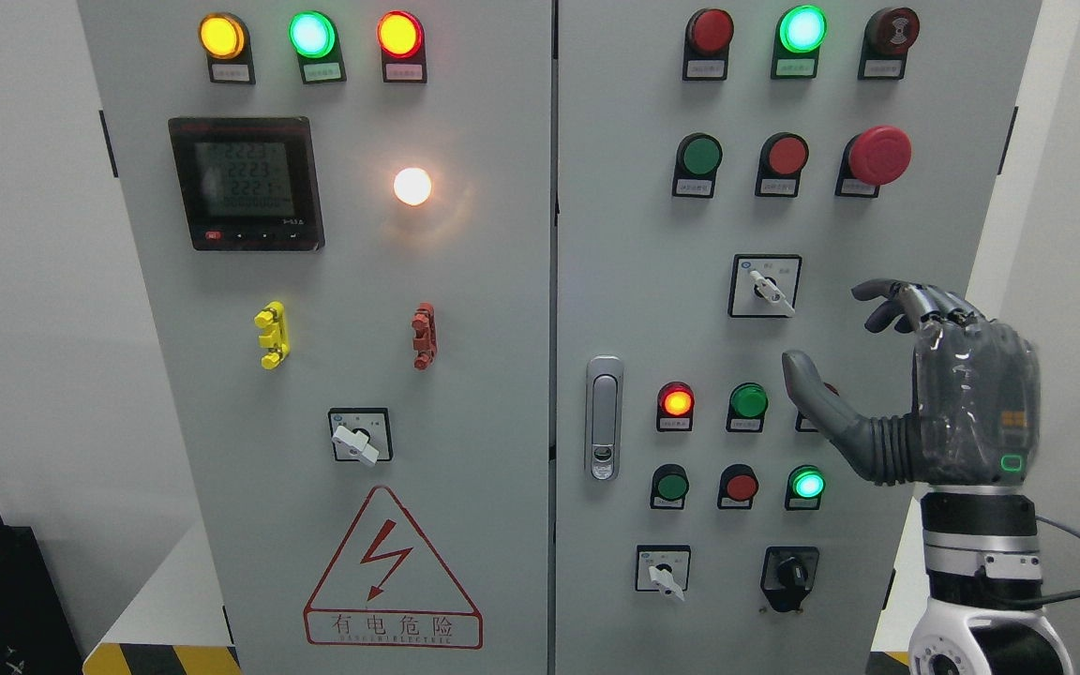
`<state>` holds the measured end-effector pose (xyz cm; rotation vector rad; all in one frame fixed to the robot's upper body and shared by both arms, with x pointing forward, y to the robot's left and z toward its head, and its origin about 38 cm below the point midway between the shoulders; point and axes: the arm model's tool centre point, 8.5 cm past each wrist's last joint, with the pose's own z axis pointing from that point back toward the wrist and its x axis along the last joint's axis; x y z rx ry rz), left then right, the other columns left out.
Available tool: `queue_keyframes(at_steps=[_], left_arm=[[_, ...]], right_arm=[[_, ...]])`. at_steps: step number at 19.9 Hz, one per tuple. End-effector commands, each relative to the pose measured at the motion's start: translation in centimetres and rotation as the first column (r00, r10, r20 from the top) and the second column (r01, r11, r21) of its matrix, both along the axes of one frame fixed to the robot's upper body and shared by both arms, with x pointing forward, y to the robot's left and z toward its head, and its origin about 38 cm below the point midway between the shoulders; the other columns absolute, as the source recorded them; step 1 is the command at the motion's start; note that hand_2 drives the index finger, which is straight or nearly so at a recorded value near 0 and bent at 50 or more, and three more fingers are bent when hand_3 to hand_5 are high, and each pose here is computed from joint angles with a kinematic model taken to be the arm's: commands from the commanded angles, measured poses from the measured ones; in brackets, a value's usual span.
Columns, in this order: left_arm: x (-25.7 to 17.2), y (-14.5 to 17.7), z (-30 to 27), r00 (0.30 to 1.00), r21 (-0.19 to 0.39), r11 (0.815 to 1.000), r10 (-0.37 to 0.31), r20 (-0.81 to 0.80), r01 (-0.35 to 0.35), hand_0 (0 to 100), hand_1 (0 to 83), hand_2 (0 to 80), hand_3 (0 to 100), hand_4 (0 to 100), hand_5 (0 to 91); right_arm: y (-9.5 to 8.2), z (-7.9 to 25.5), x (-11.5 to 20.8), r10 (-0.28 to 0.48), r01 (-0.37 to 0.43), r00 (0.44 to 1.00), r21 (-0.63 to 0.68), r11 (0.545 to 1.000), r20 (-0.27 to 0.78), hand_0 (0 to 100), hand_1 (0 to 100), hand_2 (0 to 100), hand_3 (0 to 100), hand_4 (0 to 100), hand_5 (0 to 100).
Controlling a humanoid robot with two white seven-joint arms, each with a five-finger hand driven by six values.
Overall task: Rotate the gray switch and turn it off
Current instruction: 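Move the right hand toward the upper white rotary switch, then close the right hand's fingers around the rotary switch knob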
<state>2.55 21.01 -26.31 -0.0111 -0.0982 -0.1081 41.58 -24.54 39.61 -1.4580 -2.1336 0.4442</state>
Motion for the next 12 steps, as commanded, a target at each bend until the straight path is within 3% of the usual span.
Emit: queue_keyframes(at_steps=[1, 12], left_arm=[[0.00, -0.01, 0.00, 0.999, -0.001, 0.999, 0.032, 0.000, -0.032, 12, 38.9, 0.0, 0, 0, 0.0], [0.00, -0.01, 0.00, 0.999, -0.001, 0.999, 0.032, 0.000, -0.032, 12, 38.9, 0.0, 0, 0, 0.0]], right_arm=[[0.46, 0.17, 0.74, 0.006, -0.006, 1.000, -0.007, 1.000, -0.014, 3, 23, 42, 64, 68, 86], [0.24, 1.00, 1.21, -0.021, 0.022, 1.000, 0.009, 1.000, -0.016, 1, 25, 48, 68, 71, 88]])
